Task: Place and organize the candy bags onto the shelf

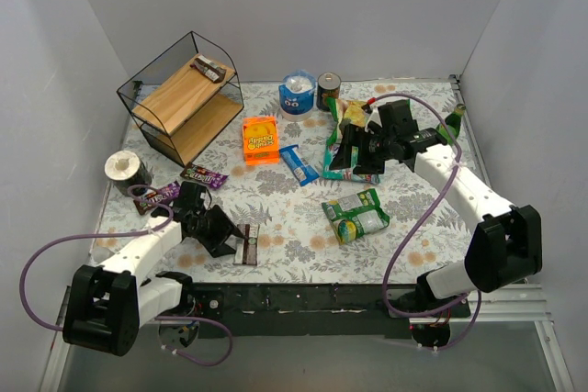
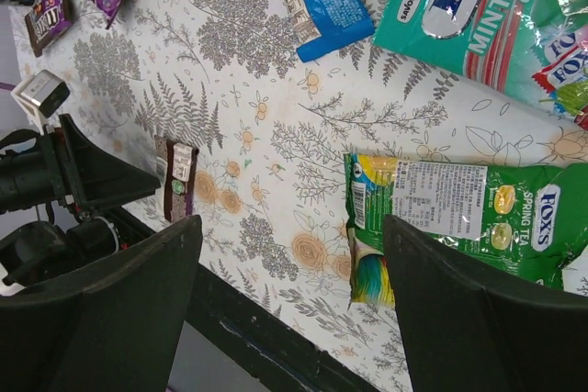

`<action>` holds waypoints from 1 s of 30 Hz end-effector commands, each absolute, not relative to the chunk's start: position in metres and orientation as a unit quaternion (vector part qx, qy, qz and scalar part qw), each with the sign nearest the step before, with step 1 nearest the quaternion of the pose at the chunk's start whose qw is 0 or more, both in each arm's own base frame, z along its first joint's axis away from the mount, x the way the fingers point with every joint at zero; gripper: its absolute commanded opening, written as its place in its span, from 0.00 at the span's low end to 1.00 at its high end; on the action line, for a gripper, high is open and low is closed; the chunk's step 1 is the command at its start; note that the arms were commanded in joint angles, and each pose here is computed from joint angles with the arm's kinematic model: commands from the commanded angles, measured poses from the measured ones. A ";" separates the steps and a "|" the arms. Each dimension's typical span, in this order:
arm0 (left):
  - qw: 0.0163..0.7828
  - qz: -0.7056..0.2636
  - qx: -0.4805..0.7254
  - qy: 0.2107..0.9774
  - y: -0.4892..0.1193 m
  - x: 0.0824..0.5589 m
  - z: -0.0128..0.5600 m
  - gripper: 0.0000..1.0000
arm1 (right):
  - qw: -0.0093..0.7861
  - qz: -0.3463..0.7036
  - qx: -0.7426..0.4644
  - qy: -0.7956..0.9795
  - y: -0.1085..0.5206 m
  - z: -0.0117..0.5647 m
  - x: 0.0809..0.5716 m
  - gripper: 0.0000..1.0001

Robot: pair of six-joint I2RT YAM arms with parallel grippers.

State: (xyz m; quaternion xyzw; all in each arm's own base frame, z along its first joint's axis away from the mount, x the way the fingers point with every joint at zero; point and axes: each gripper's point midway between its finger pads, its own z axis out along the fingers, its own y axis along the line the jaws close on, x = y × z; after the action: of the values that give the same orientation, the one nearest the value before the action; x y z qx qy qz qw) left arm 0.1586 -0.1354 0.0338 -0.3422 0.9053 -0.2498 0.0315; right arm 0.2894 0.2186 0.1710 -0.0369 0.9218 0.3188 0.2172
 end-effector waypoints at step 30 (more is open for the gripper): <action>0.154 -0.280 -0.289 0.902 -0.138 0.192 0.025 0.34 | 0.242 0.348 -0.048 0.904 0.208 0.189 0.275 0.84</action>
State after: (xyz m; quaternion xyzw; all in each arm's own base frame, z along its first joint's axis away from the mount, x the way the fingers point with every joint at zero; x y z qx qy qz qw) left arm 0.1931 -0.1342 0.0289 -0.3101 0.8966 -0.2774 0.1518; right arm 0.2746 0.2125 0.1756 -0.0463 0.9112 0.3473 0.2167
